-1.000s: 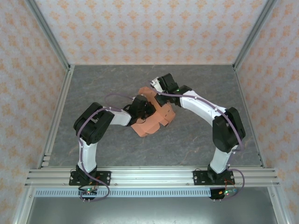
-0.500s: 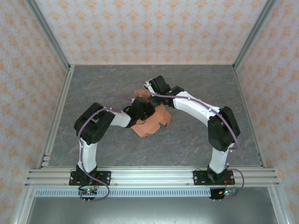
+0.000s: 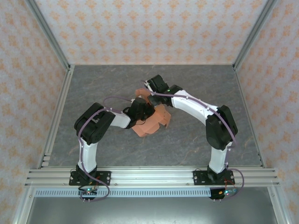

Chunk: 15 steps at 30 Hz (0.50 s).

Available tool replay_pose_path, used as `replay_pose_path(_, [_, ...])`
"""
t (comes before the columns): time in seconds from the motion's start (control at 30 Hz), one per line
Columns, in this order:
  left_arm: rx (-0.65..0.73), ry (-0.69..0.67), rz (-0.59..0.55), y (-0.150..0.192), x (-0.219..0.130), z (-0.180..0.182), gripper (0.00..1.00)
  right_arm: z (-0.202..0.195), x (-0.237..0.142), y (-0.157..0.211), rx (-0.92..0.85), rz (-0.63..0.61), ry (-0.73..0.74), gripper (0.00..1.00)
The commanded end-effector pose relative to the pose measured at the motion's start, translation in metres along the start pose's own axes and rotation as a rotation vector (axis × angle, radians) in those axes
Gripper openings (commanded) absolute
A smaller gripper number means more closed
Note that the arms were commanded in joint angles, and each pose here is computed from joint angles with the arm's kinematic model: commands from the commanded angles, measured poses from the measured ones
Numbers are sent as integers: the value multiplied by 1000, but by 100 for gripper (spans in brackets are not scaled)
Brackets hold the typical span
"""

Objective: Fold the paper box

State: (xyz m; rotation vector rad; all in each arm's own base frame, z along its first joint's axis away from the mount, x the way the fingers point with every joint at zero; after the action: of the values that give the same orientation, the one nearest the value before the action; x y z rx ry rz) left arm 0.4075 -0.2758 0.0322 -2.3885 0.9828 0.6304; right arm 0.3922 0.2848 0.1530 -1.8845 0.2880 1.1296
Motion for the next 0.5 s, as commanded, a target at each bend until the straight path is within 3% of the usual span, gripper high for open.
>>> replay_pose_path(0.0, [3,-67,-3,2,-7,15,4,-7,1,-5,-10,8,31,0])
replay_pose_path(0.3, [6,-52,-4,-4,-19,9,15,-18,-5,-9,-53,10,50,0])
replay_pose_path(0.47, [14,-53,-12,-4,-30,10,16,-22,-7,-9,-75,12,54,0])
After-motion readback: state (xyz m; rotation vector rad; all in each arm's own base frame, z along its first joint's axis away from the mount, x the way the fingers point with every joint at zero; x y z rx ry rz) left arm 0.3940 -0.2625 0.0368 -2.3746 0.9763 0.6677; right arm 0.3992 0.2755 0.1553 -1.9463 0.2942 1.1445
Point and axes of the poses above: each hand's point on the last joint's axis, 136 mm out from that joint toward the fingers, its own x axis out along the fingers, its own z axis along the line the jaws close on, y = z × x, the point moved 1 cm from there along -x, back along the fingers, and after that the axes turned 4 degrees about -x, right-handed, at the moved point
